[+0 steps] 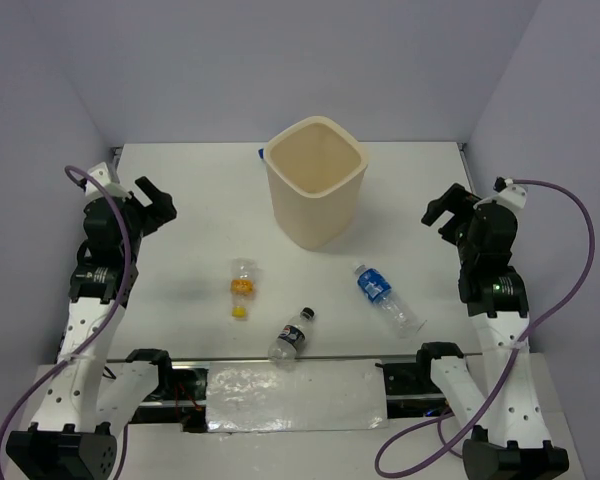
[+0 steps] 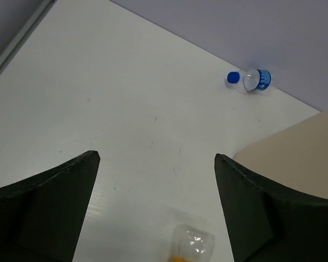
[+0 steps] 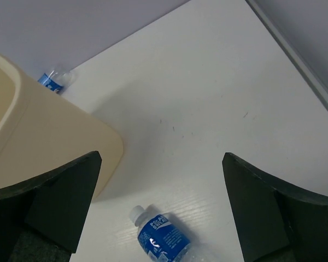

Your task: Put the plastic bottles in the bin

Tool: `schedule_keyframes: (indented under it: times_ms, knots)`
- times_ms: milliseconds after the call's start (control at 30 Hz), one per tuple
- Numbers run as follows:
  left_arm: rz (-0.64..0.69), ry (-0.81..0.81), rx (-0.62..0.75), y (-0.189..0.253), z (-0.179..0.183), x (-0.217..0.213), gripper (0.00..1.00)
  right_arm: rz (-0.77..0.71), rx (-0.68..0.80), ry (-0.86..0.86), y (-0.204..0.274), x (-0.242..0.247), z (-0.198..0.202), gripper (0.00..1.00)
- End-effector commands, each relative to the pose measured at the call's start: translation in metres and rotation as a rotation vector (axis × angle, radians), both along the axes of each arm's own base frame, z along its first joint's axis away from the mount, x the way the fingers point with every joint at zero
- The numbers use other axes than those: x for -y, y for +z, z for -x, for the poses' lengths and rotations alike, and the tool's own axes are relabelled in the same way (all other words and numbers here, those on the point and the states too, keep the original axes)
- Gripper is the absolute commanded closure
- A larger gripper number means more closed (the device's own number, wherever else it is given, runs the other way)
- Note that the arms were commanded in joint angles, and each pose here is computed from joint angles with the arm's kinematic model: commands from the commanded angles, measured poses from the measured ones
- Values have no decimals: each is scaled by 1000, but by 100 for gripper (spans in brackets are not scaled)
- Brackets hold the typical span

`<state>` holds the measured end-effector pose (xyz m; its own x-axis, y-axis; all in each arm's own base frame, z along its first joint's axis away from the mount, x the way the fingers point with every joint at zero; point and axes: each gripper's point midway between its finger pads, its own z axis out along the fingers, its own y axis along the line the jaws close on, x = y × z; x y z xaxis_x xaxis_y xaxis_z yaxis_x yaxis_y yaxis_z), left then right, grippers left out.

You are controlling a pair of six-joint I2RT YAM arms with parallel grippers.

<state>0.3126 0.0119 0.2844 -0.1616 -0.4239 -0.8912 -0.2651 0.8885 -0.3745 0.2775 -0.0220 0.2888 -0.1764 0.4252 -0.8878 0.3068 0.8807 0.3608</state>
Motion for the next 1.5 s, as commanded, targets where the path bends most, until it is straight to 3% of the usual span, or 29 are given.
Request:
schedule_keyframes:
  times_ms: [0, 133, 333, 533, 767, 1367, 1400, 1467]
  knots:
    - [-17, -34, 10, 2, -3, 3, 1, 6, 42, 50, 15, -8, 4, 0]
    - [-18, -52, 6, -5, -6, 6, 1, 31, -21, 198, -3, -29, 3, 0]
    - [-14, -87, -9, -16, -12, 12, 1, -29, -252, 502, -63, -81, 6, 0]
    - [-20, -134, -40, -31, -15, 19, 1, 144, -516, 481, -134, -94, 24, 0]
    - [-28, -214, -67, -44, -18, 31, 1, 240, -689, 536, -172, -111, 24, 0]
    - [-54, -69, -125, -59, -18, 5, 1, 300, -1028, 634, -249, -127, 40, 0]
    - [-53, -68, -126, -59, -18, 5, 1, 300, -1029, 628, -249, -126, 39, 1]
    - [-53, -68, -123, -58, -18, 5, 1, 295, -1019, 636, -247, -128, 40, 17]
